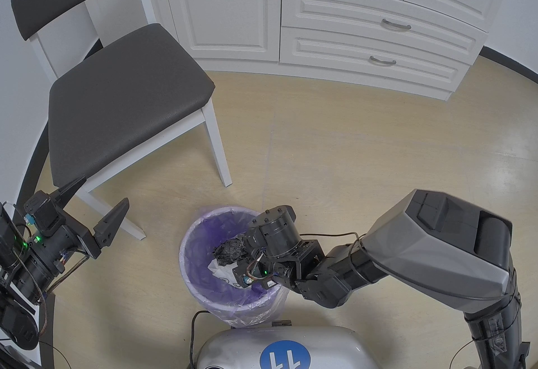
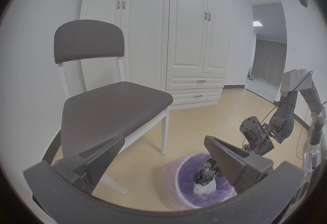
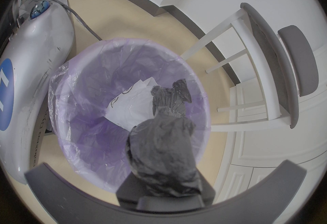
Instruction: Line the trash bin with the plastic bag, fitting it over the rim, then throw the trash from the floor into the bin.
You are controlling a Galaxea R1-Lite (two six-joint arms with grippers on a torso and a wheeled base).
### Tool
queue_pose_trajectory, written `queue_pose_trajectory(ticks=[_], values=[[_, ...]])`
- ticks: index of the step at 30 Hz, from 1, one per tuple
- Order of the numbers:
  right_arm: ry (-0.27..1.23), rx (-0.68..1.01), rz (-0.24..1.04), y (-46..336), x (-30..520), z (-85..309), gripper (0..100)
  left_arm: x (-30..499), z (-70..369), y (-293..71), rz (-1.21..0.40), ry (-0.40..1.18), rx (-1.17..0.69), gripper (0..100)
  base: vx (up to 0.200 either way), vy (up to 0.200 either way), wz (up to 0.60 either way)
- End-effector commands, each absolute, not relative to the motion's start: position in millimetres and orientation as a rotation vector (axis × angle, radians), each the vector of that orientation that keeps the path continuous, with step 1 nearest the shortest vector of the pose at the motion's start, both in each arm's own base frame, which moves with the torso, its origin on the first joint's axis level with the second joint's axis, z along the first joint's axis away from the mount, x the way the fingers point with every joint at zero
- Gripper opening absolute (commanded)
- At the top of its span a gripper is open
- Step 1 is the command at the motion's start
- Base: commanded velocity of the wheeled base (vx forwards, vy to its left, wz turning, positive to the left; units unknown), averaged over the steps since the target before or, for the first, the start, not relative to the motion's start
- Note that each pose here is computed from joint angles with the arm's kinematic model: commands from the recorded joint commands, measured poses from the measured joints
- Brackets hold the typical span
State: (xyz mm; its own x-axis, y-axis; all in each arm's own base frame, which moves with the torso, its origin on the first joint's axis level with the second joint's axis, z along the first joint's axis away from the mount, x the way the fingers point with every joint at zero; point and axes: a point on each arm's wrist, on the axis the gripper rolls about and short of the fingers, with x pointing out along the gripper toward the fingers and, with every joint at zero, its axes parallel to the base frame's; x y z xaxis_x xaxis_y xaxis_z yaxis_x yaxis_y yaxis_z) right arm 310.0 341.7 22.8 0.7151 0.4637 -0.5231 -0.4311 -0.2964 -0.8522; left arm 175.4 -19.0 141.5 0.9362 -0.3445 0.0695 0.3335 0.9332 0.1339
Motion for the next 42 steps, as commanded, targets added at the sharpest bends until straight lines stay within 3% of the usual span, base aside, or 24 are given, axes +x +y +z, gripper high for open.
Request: queue_pose_trajectory(ticks=[1,11,29,30,42], values=[[-0.016,-1.660,0.885,345.2,313.0,11.6,0,175.9,141.4,-18.6,-0.345,-0.092,0.121,100,0.000,0.000,0.00],[0.025,-1.682,0.893,349.6,317.5,-15.4,0,176.7,141.2,-17.6,-0.339,-0.090,0.120,100,0.000,0.000,0.00],[0.026,-1.684,0.861,355.1,327.8,-23.3,0,178.7,138.1,-16.4,-0.332,-0.073,0.120,100,0.000,0.000,0.00],[0.027,-1.684,0.862,355.1,327.8,-24.0,100,178.7,138.1,-16.4,-0.332,-0.073,0.120,100,0.000,0.000,0.00],[0.008,-1.678,0.854,359.9,328.1,-20.6,100,181.6,135.1,-14.9,-0.324,-0.055,0.118,100,0.000,0.000,0.00]])
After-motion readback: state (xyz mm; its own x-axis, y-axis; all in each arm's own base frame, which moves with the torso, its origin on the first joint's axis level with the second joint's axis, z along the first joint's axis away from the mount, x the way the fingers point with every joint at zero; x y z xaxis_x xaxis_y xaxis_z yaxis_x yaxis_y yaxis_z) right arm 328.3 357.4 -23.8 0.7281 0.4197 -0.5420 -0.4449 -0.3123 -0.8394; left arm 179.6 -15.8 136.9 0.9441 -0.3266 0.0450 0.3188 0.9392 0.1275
